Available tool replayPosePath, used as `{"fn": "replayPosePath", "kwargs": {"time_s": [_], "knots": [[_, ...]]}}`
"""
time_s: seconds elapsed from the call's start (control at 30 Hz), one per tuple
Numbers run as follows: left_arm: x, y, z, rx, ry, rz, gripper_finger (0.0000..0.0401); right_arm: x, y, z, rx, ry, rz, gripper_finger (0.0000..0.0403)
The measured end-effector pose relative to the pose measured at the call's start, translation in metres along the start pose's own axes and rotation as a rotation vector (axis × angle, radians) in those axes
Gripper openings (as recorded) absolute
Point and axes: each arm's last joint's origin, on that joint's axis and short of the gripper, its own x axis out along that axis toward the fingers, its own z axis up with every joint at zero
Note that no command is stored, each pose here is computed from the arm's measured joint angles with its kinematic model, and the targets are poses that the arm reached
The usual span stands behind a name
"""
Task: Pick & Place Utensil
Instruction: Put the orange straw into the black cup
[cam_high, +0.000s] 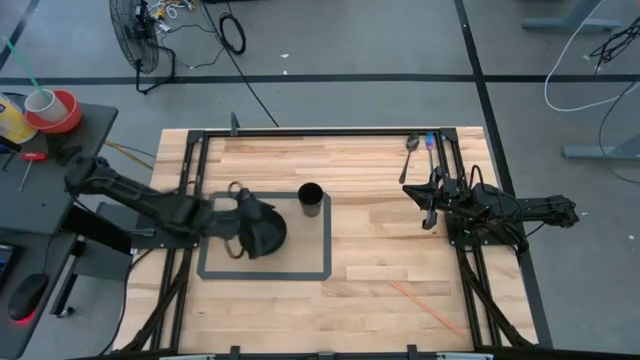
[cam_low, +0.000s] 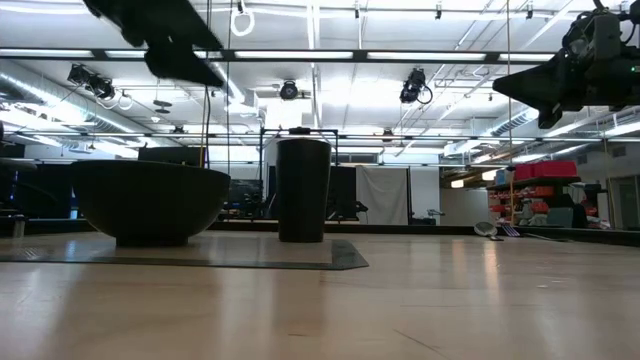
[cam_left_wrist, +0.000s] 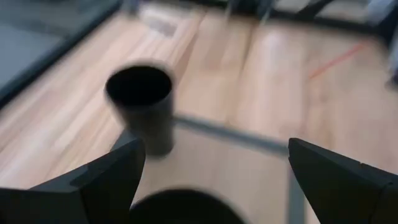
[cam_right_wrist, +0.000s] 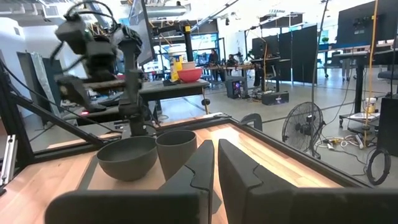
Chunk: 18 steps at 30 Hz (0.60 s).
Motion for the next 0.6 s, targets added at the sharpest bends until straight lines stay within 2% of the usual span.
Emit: {"fn": "replayPosePath", "kwargs": {"time_s": [0.13, 0.27, 0.6], "knots": [[-0.019, -0.010, -0.009, 0.032, -0.163, -0.100, 0.0398, 0.000, 0.000, 0.000, 0.000, 0.000, 0.002, 0.0027], [-0.032, -0.015, -0.022, 0.069, -0.251, -0.217, 0.0398, 0.000, 0.000, 0.003, 0.013, -0.031, 0.004, 0.0027], [-0.040, -0.021, -0.032, 0.090, -0.234, -0.296, 0.0398, -0.004, 0.000, 0.028, 0.164, -0.281, -0.004, 0.0027]]}}
